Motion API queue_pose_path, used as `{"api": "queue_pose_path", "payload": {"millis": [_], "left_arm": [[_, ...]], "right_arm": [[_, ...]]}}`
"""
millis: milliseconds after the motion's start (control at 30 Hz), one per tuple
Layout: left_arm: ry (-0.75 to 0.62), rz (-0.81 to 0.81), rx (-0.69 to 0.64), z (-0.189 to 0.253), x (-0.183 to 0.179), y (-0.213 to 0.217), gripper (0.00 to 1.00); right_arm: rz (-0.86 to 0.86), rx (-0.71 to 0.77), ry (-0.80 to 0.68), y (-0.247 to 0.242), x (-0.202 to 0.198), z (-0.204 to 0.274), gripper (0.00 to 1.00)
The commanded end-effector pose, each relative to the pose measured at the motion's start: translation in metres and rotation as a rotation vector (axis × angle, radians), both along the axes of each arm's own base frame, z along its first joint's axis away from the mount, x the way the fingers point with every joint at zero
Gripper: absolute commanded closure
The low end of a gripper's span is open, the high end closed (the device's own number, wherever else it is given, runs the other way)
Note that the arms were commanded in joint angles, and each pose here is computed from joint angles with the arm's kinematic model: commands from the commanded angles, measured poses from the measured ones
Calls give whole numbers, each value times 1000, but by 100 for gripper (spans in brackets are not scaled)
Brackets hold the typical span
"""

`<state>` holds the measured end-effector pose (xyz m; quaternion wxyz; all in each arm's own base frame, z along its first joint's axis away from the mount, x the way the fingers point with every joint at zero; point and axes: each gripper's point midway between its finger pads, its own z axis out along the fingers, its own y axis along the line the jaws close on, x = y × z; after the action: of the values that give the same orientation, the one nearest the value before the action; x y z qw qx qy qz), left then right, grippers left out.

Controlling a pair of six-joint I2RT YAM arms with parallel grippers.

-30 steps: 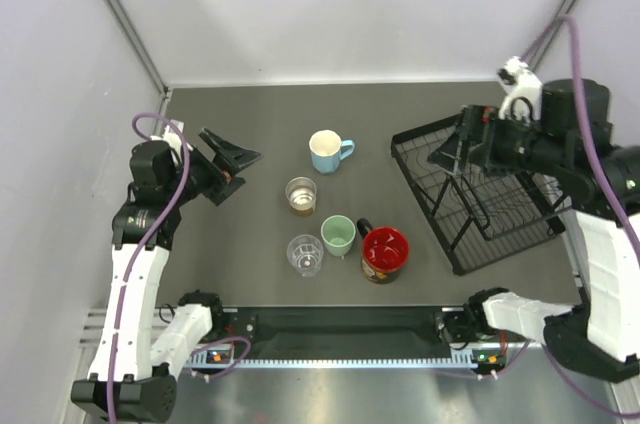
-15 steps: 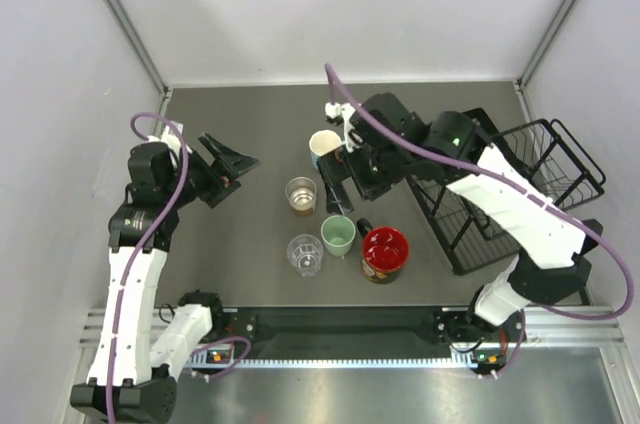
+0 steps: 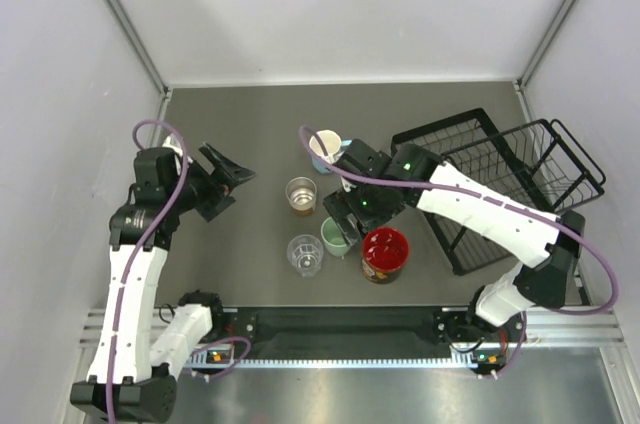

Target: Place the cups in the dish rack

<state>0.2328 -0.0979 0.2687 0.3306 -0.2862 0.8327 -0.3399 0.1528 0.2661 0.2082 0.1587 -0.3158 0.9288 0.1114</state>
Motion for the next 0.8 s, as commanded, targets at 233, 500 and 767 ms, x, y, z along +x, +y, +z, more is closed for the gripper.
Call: {"api": "queue_pose_path", "payload": {"millis": [233, 500, 767], "left_arm": [[-16, -122, -1, 6, -5, -12, 26], [17, -134, 27, -3, -7, -9, 27], [52, -155, -1, -11, -3, -14, 28]], "right_arm": [[-48, 41, -120, 10, 20, 0, 32], [-42, 41, -64, -5, -3, -29, 41], [14, 37, 7, -4, -29, -55, 48]]}}
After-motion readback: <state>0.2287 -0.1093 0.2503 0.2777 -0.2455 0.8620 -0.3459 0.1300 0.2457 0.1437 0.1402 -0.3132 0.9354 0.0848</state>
